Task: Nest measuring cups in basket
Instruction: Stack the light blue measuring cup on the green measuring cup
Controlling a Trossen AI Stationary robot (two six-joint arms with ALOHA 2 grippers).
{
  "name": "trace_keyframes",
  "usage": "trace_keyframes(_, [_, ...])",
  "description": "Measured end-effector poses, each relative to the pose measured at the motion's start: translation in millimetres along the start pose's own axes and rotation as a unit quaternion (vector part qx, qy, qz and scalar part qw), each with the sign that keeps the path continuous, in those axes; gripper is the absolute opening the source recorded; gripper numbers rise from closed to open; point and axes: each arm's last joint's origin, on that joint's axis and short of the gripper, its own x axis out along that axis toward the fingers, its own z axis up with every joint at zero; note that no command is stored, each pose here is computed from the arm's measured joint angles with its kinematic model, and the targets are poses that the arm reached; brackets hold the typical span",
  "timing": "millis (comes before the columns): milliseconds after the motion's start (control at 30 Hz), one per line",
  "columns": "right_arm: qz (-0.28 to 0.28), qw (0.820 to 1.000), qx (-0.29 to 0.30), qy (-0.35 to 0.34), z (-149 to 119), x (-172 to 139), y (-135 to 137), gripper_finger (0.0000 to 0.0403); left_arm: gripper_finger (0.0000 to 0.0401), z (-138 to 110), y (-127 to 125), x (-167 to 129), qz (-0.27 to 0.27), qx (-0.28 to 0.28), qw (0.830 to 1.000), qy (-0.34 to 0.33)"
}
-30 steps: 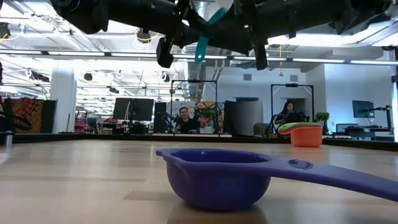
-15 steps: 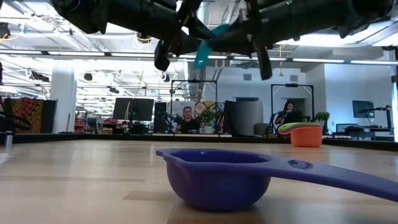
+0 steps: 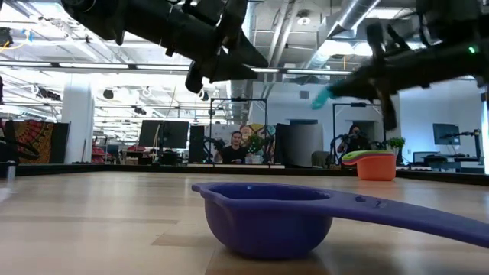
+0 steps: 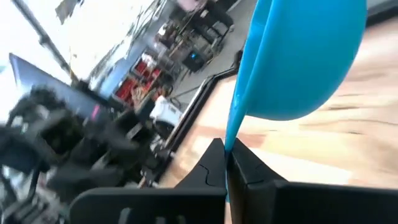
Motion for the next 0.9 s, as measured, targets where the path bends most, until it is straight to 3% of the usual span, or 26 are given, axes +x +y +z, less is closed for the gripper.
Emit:
trace_keyframes(233, [-0.049, 0.991, 0.104, -0.063, 22.4, -23.2, -50.1, 0.0015, 0.0138, -8.1, 2.8, -0.3, 0.011, 0.028, 0.999, 0.036])
trace_keyframes(400, [-0.049, 0.984, 0.141, -0.098, 38.2, -19.3, -55.5, 0.0009, 0.0139, -12.0, 4.3, -0.7, 0.016, 0.035, 0.998, 0.054])
trace_keyframes(600, [-0.101, 0.966, 0.204, -0.119, 44.8, -15.8, -72.6, 0.0022, 0.0139, -14.1, 5.1, -0.9, 0.019, 0.04, 0.997, 0.064])
trace_keyframes(767, [-0.183, 0.958, 0.193, -0.111, 43.4, -17.0, -91.4, 0.0019, 0.0139, -14.5, 4.7, -0.9, 0.008, 0.048, 0.996, 0.069])
trace_keyframes(900, [-0.185, 0.959, 0.191, -0.103, 44.8, -16.7, -93.4, 0.0017, 0.0139, -15.4, 5.0, -1.0, 0.008, 0.055, 0.996, 0.073])
